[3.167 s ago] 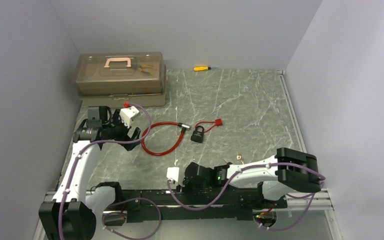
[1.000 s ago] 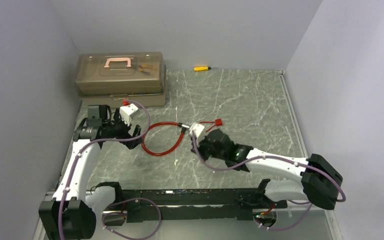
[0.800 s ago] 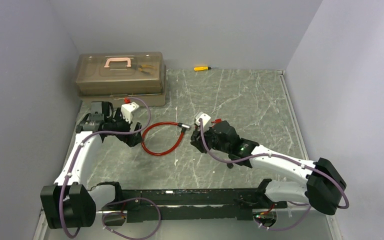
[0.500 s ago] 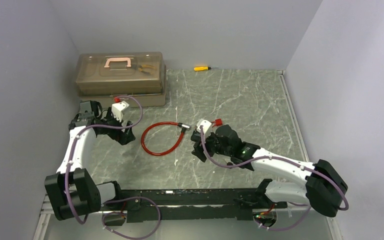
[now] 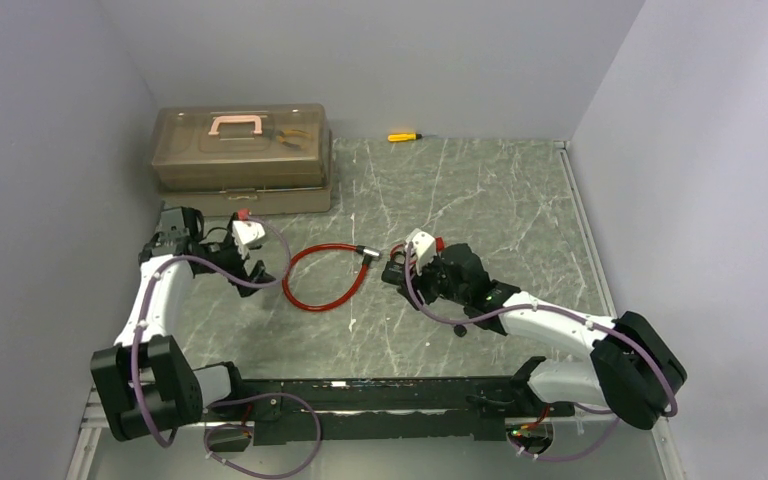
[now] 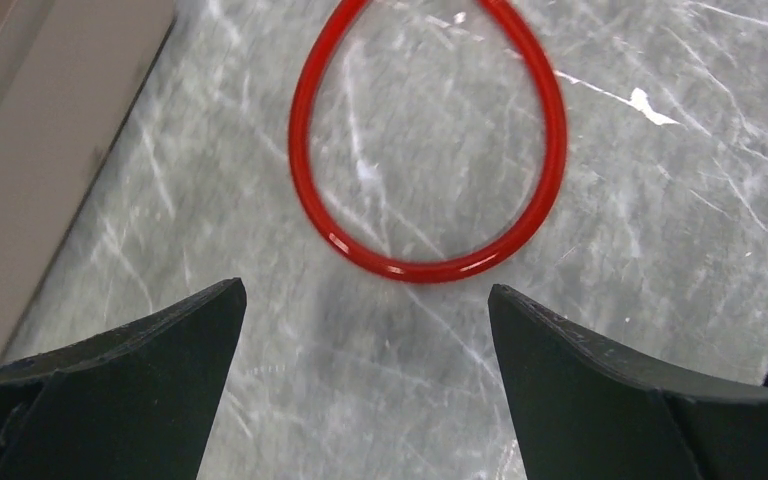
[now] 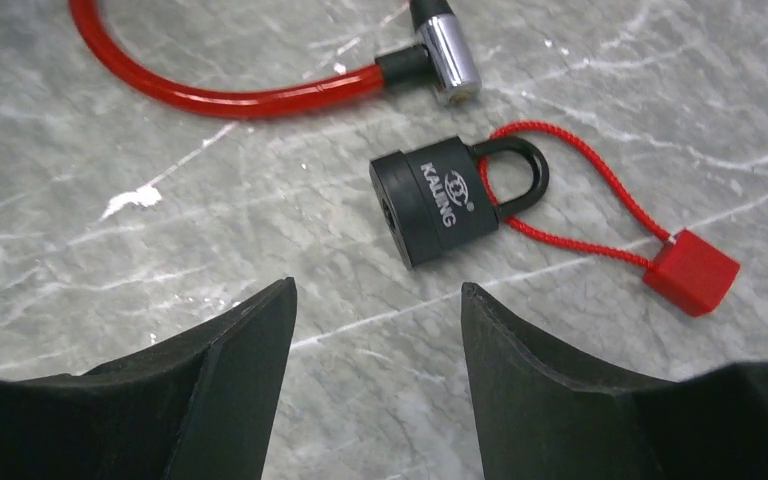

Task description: Unlock with the key

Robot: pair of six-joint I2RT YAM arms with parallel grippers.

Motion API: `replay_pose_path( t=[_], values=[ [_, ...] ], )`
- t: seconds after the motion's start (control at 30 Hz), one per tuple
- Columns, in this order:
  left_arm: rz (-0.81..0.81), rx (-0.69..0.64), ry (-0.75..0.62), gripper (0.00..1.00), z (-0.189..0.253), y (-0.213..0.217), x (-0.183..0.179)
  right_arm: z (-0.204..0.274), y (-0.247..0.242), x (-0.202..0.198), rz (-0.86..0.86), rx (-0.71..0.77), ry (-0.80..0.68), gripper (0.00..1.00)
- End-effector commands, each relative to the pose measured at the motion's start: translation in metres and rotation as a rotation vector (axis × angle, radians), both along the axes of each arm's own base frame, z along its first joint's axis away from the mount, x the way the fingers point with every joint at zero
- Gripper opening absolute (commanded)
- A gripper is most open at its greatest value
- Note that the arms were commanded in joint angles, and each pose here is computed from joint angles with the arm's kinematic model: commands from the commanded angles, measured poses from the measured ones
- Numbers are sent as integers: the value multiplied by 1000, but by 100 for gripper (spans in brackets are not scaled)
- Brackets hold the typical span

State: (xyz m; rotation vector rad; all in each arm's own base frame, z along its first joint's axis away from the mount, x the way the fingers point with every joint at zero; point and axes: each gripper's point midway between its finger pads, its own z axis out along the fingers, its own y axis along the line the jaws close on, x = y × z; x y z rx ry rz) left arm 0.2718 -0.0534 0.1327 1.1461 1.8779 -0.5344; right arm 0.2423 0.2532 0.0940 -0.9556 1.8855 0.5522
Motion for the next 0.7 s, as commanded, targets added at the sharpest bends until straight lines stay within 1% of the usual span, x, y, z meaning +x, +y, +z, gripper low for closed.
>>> replay_pose_path(
  t=[0.0,0.03,0.07,0.1,0.17,0.23,0.3,0.4,0.47,0.53,0.6,0.67],
  values=[
    [-214,-28,-232,99,15,-37,-16,7,-7,15,-86,47,-70,63],
    [-248,-21,-277,99,13,-44,-18,7,-11,19,-116,47,-73,63],
    [-247,-30,-290,99,11,-51,-21,8,-14,23,-143,51,-77,63],
    [-232,-52,-279,99,11,-57,-20,9,-17,27,-170,59,-77,63],
    [-281,-57,-279,99,11,-67,-23,12,-20,32,-210,79,-62,63],
    [-300,-72,-240,99,13,-73,-25,16,-21,37,-249,98,-42,65],
    [-301,-74,-218,99,14,-74,-22,17,-29,47,-343,111,0,68],
    [-309,-65,-210,100,16,-76,-24,15,-46,62,-517,132,104,68],
    [-253,-73,-183,99,20,-74,-17,12,-64,71,-651,108,169,68],
    [-193,-75,-122,99,21,-71,-10,5,-83,73,-765,56,228,69],
    [-143,-56,-35,99,22,-65,-4,3,-100,70,-872,29,253,69],
    [-74,-40,42,99,27,-59,8,6,-115,62,-958,31,260,69]
  ],
)
